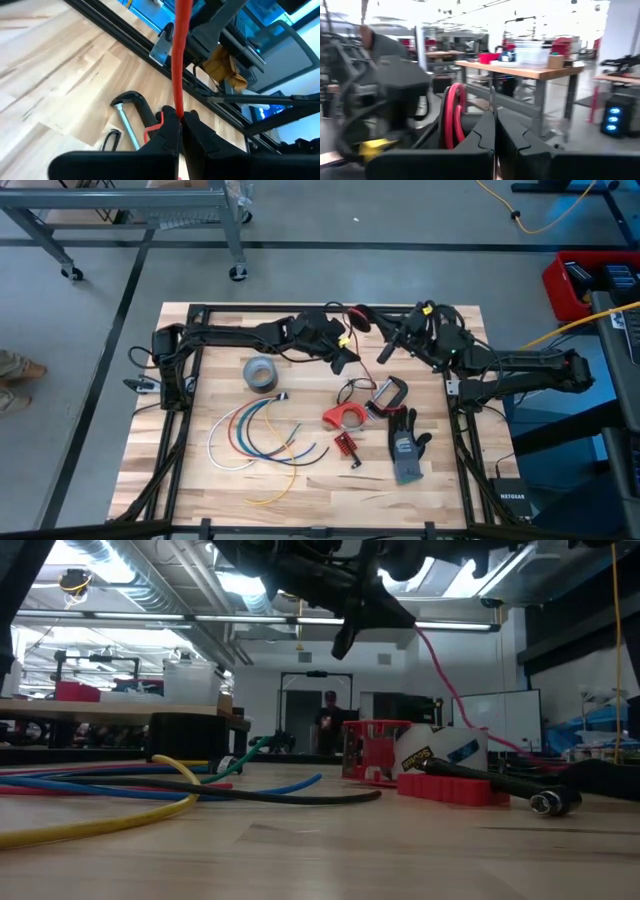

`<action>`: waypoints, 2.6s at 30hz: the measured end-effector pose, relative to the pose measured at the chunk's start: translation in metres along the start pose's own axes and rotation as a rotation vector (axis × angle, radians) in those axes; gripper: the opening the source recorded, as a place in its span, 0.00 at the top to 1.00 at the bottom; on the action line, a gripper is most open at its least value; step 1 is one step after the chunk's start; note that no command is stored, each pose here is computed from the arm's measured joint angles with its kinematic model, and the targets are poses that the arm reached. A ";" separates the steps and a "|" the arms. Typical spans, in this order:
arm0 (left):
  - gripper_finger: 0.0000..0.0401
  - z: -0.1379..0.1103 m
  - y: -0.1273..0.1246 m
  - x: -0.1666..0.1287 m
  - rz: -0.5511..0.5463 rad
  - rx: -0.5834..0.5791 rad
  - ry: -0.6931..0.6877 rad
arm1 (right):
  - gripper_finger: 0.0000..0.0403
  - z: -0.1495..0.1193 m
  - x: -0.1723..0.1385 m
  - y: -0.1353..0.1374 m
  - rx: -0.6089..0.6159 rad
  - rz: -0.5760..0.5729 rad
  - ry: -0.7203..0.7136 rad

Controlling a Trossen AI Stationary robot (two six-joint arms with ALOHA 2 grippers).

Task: Coil cords
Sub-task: Coil the red wire onto the spool

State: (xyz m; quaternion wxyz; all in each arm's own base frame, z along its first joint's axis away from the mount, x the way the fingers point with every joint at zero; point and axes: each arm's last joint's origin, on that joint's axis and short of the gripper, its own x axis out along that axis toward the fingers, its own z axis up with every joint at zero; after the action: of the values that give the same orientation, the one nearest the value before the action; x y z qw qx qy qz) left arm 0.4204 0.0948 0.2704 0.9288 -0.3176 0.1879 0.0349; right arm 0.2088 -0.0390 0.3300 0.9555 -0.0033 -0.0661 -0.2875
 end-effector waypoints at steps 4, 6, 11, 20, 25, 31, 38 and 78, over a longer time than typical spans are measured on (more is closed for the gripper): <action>1.00 0.005 0.009 -0.003 0.020 -0.013 -0.011 | 0.99 0.001 -0.001 0.000 0.028 0.023 -0.004; 1.00 0.005 0.012 -0.004 0.032 -0.010 -0.007 | 0.99 0.003 -0.002 0.000 0.038 0.028 -0.022; 1.00 0.001 0.014 -0.004 0.057 -0.025 0.035 | 0.99 0.015 -0.004 -0.002 0.083 0.028 -0.127; 1.00 -0.010 -0.001 0.001 0.039 -0.057 0.081 | 0.99 0.027 -0.006 -0.006 0.052 -0.103 -0.235; 1.00 -0.016 -0.010 0.003 -0.013 -0.138 0.126 | 0.99 0.022 -0.001 -0.006 -0.011 -0.218 -0.209; 1.00 -0.018 -0.017 0.001 -0.131 -0.240 0.249 | 0.99 0.012 0.014 0.001 -0.108 -0.232 -0.153; 1.00 -0.009 -0.029 -0.004 -0.174 -0.242 0.342 | 0.99 -0.004 0.025 0.007 -0.200 -0.241 -0.072; 1.00 0.079 -0.034 -0.052 -0.158 -0.065 0.208 | 0.99 -0.043 0.024 0.009 -0.432 -0.104 0.276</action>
State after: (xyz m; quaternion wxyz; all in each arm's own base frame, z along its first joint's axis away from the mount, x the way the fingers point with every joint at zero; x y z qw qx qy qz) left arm 0.4046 0.1185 0.3663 0.8933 -0.3634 0.2564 -0.0653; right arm 0.2391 -0.0464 0.2910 0.9165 -0.1648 0.1278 -0.3414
